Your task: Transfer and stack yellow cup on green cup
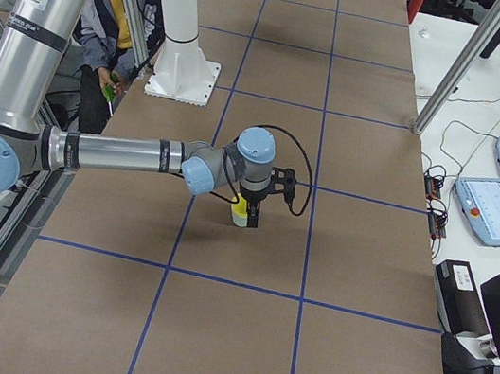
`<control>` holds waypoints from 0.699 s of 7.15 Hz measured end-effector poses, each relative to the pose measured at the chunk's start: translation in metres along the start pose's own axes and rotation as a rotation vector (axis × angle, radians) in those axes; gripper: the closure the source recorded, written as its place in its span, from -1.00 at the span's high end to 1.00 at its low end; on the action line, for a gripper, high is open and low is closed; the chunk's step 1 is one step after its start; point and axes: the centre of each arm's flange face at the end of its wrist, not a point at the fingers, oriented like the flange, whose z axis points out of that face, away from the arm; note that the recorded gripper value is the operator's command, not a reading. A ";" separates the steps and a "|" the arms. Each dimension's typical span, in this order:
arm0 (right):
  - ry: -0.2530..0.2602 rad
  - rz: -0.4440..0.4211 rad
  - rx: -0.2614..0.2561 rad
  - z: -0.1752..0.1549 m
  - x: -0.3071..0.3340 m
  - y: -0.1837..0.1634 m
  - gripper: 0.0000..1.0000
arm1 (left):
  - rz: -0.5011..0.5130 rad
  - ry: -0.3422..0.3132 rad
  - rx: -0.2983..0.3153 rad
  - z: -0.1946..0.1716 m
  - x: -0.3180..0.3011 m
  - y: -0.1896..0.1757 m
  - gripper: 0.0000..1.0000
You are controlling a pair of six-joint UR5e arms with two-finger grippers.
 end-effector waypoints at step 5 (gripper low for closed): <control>0.075 -0.034 0.009 -0.044 0.095 0.007 1.00 | 0.099 0.032 0.022 0.006 -0.050 0.059 1.00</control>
